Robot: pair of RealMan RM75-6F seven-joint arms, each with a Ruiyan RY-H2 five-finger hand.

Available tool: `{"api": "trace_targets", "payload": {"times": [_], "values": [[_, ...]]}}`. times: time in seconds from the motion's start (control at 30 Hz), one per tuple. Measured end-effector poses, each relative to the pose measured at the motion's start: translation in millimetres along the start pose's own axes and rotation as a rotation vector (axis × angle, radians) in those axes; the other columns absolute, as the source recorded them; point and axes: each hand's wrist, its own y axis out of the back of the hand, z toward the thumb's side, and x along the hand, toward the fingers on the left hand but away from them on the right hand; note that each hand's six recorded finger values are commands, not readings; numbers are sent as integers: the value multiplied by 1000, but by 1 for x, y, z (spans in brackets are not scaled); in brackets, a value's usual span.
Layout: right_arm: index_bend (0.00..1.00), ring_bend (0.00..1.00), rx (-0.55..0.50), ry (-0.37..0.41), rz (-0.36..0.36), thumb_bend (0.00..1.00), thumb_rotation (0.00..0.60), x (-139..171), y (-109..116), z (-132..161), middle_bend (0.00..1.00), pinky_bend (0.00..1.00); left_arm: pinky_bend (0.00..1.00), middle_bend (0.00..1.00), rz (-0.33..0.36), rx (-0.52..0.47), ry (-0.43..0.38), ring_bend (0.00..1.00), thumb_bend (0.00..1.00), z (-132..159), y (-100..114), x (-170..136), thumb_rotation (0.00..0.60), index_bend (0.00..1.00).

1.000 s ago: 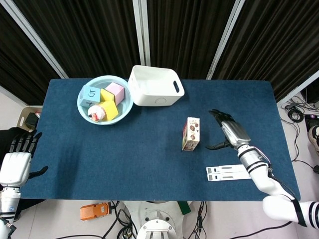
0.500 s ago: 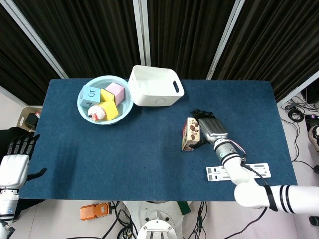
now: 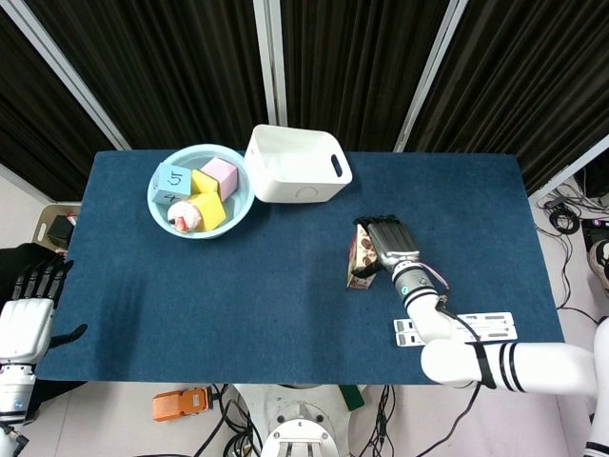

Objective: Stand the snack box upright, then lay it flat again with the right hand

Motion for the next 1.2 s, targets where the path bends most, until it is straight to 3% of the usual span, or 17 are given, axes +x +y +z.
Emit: {"api": "trace_targets", "payload": {"times": [0.27,0.63,0.8,1.2], "values": [[496,442,-99,79,-73,351,520,7,12,-5,441,407,0,0,1,-8,11,0,0,-2,0,-1,600,0],[486,428,-504,336,-181,351,561,8,20,-16,457,403,0,0,-1,-12,-1,0,0,7,-2,1,600,0],[467,417,-635,415,-185,351,561,-13,0,-36,457,395,0,0,-2,-12,0,0,0,9,-1,1,600,0],[422,370,-740,467,-137,351,598,-48,-68,-63,457,362,0,0,-13,-7,-3,0,0,14,-1,5,600,0]]}}
